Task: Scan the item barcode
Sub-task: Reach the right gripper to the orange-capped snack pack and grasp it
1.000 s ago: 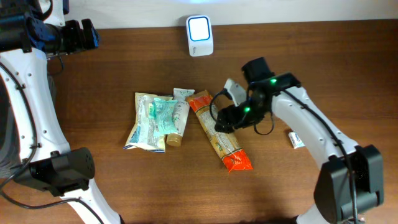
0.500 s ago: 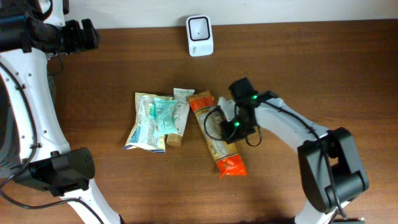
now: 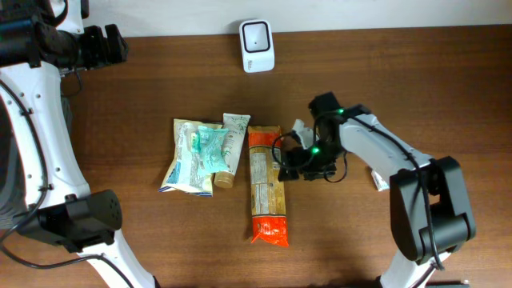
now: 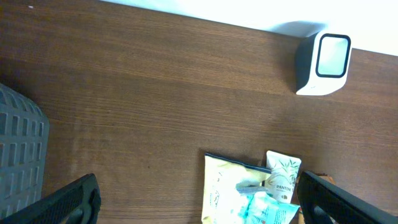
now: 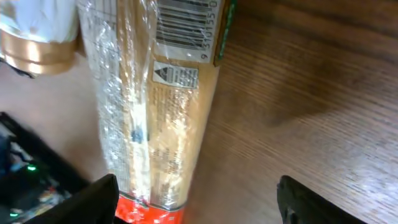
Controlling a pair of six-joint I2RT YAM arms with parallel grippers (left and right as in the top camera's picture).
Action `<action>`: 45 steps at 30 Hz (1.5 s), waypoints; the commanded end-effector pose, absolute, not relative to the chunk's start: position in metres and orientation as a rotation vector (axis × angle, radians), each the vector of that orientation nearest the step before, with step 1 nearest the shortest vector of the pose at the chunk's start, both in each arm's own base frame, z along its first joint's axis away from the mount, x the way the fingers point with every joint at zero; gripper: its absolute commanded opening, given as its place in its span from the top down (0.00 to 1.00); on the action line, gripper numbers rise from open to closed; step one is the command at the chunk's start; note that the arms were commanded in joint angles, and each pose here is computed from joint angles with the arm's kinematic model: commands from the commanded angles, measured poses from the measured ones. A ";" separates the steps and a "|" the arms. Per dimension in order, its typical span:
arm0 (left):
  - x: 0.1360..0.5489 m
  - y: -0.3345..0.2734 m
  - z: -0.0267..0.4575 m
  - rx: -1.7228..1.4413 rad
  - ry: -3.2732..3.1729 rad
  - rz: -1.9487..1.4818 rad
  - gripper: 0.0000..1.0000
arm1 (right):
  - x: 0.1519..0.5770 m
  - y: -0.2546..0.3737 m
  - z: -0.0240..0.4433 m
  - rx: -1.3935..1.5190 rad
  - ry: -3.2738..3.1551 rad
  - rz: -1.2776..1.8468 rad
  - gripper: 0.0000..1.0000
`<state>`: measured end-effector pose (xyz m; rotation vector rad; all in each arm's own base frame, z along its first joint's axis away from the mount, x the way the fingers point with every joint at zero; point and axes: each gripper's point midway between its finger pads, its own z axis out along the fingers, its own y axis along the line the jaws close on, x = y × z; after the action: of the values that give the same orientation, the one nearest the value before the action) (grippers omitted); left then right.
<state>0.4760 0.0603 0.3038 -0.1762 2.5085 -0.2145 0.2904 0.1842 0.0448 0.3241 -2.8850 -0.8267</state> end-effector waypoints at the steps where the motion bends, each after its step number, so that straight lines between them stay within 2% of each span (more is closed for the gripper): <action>1: 0.477 0.062 0.301 -0.171 2.513 -0.212 0.01 | 0.275 0.201 0.036 0.197 -2.810 -0.886 0.19; 4: 0.477 0.062 0.301 -0.171 2.513 -0.212 0.01 | 0.262 0.227 0.024 0.141 -2.804 -0.840 0.20; 6: 0.477 0.062 0.301 -0.171 2.513 -0.212 0.01 | 0.256 0.230 0.011 0.073 -2.832 -0.701 0.20; 9: 0.477 0.062 0.301 -0.171 2.513 -0.212 0.01 | 0.253 0.231 0.003 0.044 -2.826 -0.665 0.30; 12: 0.477 0.062 0.301 -0.171 2.513 -0.212 0.01 | 0.251 0.232 -0.004 0.030 -2.794 -0.676 0.52; 14: 0.477 0.062 0.301 -0.171 2.513 -0.212 0.01 | 0.254 0.236 0.000 0.094 -2.792 -0.738 0.79; 16: 0.477 0.062 0.301 -0.171 2.513 -0.212 0.01 | 0.260 0.238 0.006 0.149 -2.786 -0.804 0.95; 18: 0.477 0.062 0.301 -0.171 2.513 -0.212 0.01 | 0.274 0.236 0.019 0.225 -2.822 -0.874 0.96; 20: 0.477 0.062 0.301 -0.171 2.513 -0.212 0.01 | 0.299 0.217 0.038 0.242 -2.963 -0.768 0.96; 23: 0.477 0.062 0.301 -0.171 2.513 -0.212 0.01 | 0.326 0.178 0.070 0.269 -3.163 -0.355 0.96; 26: 0.477 0.062 0.301 -0.171 2.513 -0.212 0.01 | 0.348 0.141 0.105 0.412 -3.295 0.332 0.96; 28: 0.477 0.062 0.301 -0.171 2.513 -0.212 0.01 | 0.351 0.140 0.109 0.500 -3.304 0.565 0.96; 31: 0.477 0.062 0.301 -0.171 2.513 -0.212 0.01 | 0.337 0.157 0.080 0.634 -3.188 0.651 0.96; 32: 0.477 0.062 0.301 -0.171 2.513 -0.212 0.01 | 0.329 0.162 0.066 0.679 -3.122 0.677 0.85; 33: 0.477 0.062 0.301 -0.171 2.513 -0.212 0.01 | 0.318 0.169 0.053 0.726 -3.063 0.672 0.60; 35: 0.477 0.062 0.301 -0.171 2.513 -0.212 0.01 | 0.295 0.197 0.042 0.790 -3.019 0.510 0.34; 36: 0.477 0.062 0.301 -0.171 2.513 -0.212 0.01 | 0.287 0.213 0.041 0.817 -3.016 0.402 0.28; 38: 0.477 0.062 0.301 -0.171 2.513 -0.212 0.01 | 0.284 0.226 0.043 0.846 -3.025 0.280 0.25; 40: 0.477 0.062 0.301 -0.171 2.513 -0.212 0.01 | 0.298 0.217 0.054 0.784 -3.073 0.258 0.23; 42: 0.477 0.062 0.301 -0.171 2.513 -0.212 0.01 | 0.325 0.207 0.077 0.751 -3.121 0.073 0.22; 45: 0.477 0.062 0.301 -0.171 2.513 -0.212 0.01 | 0.353 0.182 0.085 0.702 -3.098 -0.318 0.08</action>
<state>0.4761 0.0603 0.3039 -0.1761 2.5081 -0.2145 0.3377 0.1891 0.0626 0.6672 -3.1043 0.0414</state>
